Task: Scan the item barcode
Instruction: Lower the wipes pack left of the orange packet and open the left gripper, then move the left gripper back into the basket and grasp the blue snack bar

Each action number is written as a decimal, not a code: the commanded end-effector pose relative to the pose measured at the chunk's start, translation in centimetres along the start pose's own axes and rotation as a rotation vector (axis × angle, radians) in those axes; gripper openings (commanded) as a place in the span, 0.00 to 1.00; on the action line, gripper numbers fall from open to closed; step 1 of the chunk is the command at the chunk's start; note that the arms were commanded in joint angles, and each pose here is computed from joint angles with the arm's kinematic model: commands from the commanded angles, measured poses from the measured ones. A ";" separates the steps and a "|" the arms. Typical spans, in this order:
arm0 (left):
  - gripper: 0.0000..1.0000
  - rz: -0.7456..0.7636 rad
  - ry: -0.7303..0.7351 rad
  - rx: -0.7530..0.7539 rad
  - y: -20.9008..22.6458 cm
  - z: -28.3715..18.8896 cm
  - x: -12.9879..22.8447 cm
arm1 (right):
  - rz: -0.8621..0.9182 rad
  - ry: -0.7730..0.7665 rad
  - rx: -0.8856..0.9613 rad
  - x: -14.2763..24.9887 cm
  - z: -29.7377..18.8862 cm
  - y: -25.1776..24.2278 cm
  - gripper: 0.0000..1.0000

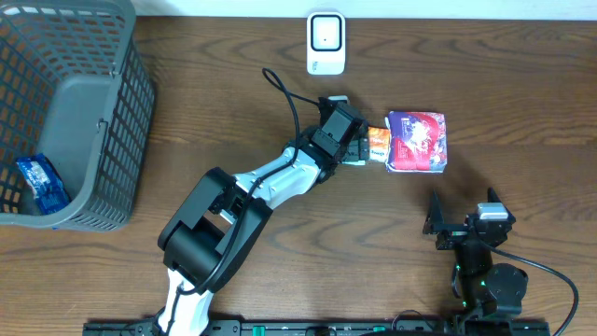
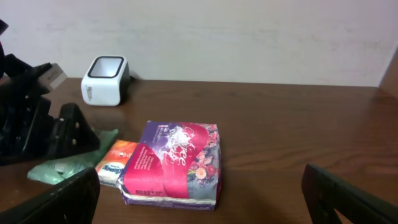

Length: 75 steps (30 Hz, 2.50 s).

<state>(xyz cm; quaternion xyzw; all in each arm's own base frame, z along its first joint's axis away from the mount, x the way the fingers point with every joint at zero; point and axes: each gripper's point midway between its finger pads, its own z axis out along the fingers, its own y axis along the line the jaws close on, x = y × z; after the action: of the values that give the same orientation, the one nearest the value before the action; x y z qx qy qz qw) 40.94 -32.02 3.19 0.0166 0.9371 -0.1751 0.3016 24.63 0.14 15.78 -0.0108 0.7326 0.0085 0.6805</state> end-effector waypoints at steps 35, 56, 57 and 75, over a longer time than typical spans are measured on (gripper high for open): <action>0.98 -0.322 -0.590 -0.819 37.5 -44.3 -17.4 | 0.015 0.000 0.003 0.1 0.0 -0.1 0.99; 0.98 -0.615 0.084 -1.002 49.0 -36.8 -1.6 | 0.014 0.000 0.003 0.1 0.0 -0.1 0.99; 0.98 -0.617 0.107 -1.017 49.3 -36.5 -1.0 | 0.014 0.000 0.003 0.1 0.0 -0.1 0.99; 0.88 -0.693 0.313 -1.005 52.2 -31.2 4.3 | 0.015 0.000 0.003 0.1 0.0 -0.1 0.99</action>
<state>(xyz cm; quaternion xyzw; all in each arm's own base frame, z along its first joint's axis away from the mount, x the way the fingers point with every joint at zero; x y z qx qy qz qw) 27.91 26.59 8.92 -0.3912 0.8957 0.1970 0.0760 24.63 0.14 15.78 -0.0108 0.7326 0.0085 0.6805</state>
